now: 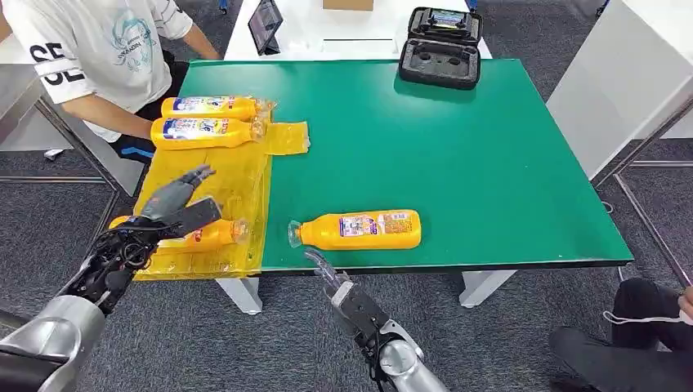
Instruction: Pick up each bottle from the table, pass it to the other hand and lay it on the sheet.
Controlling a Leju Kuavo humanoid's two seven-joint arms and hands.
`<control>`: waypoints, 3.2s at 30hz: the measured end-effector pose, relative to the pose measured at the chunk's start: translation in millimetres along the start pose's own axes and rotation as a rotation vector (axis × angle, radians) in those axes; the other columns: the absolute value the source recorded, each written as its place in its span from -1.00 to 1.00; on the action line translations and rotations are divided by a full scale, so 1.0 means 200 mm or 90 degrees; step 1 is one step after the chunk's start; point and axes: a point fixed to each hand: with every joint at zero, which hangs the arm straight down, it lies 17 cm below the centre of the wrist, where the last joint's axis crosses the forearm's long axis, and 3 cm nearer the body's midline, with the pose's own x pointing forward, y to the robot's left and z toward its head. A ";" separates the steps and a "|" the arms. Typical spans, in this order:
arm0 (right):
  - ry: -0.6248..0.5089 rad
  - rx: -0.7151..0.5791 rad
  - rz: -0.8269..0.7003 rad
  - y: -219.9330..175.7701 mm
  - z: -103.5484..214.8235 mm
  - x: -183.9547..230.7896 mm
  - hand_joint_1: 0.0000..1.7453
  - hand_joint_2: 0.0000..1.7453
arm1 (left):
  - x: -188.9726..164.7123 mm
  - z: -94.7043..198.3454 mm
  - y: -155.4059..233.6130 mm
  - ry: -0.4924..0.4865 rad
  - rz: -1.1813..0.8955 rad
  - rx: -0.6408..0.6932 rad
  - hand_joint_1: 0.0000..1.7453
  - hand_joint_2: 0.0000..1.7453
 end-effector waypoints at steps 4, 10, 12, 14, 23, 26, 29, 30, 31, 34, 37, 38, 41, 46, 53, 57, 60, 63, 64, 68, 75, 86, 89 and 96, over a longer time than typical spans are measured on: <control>-0.005 0.002 0.000 0.01 -0.01 0.01 -1.00 -1.00 | 0.13 -0.02 0.30 -0.042 0.025 0.196 -1.00 -1.00; -0.012 0.002 -0.002 0.02 -0.02 0.03 -1.00 -1.00 | 0.19 0.00 0.40 -0.051 0.040 0.263 -1.00 -1.00; -0.013 0.003 -0.001 0.01 -0.02 0.03 -1.00 -1.00 | 0.19 0.01 0.41 -0.050 0.044 0.270 -1.00 -1.00; -0.013 0.003 -0.001 0.01 -0.03 0.03 -1.00 -1.00 | 0.20 0.01 0.41 -0.051 0.046 0.273 -1.00 -1.00; -0.044 -0.006 0.025 0.00 -0.06 0.09 -1.00 -1.00 | 0.29 0.15 0.64 -0.086 0.071 0.448 -1.00 1.00; -0.066 -0.019 0.058 -0.04 -0.08 0.15 -1.00 1.00 | 0.32 0.26 0.69 -0.073 0.128 0.511 -1.00 1.00; -0.087 -0.038 0.101 -0.13 -0.14 0.24 -1.00 1.00 | 0.33 0.39 0.72 -0.049 0.224 0.575 -1.00 1.00; -0.087 -0.045 0.121 -0.17 -0.16 0.26 -1.00 1.00 | 0.34 0.44 0.72 -0.041 0.257 0.592 -1.00 1.00; -0.090 -0.051 0.142 -0.22 -0.18 0.29 -1.00 1.00 | 0.33 0.48 0.72 -0.031 0.289 0.607 -1.00 1.00; -0.091 -0.063 0.208 -0.35 -0.23 0.35 -1.00 1.00 | 0.30 0.60 0.67 0.005 0.398 0.639 -1.00 1.00; -0.089 -0.065 0.280 -0.45 -0.26 0.40 -1.00 1.00 | 0.32 0.68 0.62 0.016 0.457 0.645 -1.00 1.00; -0.085 -0.063 0.302 -0.47 -0.27 0.41 -1.00 1.00 | 0.32 0.70 0.60 0.019 0.467 0.644 -1.00 1.00; -0.069 -0.060 0.360 -0.56 -0.30 0.44 -1.00 1.00 | 0.33 0.76 0.57 0.023 0.492 0.641 -1.00 1.00; -0.071 -0.062 0.394 -0.64 -0.32 0.49 -1.00 1.00 | 0.34 0.80 0.56 0.023 0.503 0.641 -1.00 1.00; -0.073 -0.062 0.406 -0.67 -0.32 0.51 -1.00 1.00 | 0.35 0.81 0.57 0.020 0.505 0.642 -1.00 1.00; -0.072 -0.061 0.408 -0.68 -0.32 0.51 -1.00 1.00 | 0.35 0.81 0.57 0.018 0.506 0.643 -1.00 1.00; -0.060 -0.055 0.420 -0.68 -0.33 0.50 -1.00 1.00 | 0.36 0.82 0.57 0.017 0.504 0.643 -1.00 1.00; -0.029 -0.043 0.446 -0.71 -0.36 0.48 -1.00 1.00 | 0.36 0.82 0.57 0.015 0.492 0.642 -1.00 1.00; -0.015 -0.038 0.455 -0.73 -0.38 0.46 -1.00 1.00 | 0.36 0.82 0.57 0.016 0.491 0.641 -1.00 1.00; 0.044 -0.012 0.479 -0.80 -0.41 0.39 -1.00 1.00 | 0.37 0.83 0.56 0.017 0.487 0.637 -1.00 1.00; 0.174 0.038 0.512 -0.94 -0.40 0.18 -1.00 1.00 | 0.36 0.82 0.56 0.015 0.480 0.633 -1.00 1.00; 0.282 0.079 0.526 -1.06 -0.34 -0.01 -1.00 1.00 | 0.35 0.81 0.50 0.025 0.474 0.613 -1.00 1.00; 0.299 0.097 0.513 -1.05 -0.32 -0.04 -1.00 1.00 | 0.34 0.81 0.49 0.028 0.473 0.610 -1.00 1.00; 0.331 0.117 0.498 -1.04 -0.28 -0.10 -1.00 1.00 | 0.33 0.78 0.47 0.033 0.471 0.604 -1.00 1.00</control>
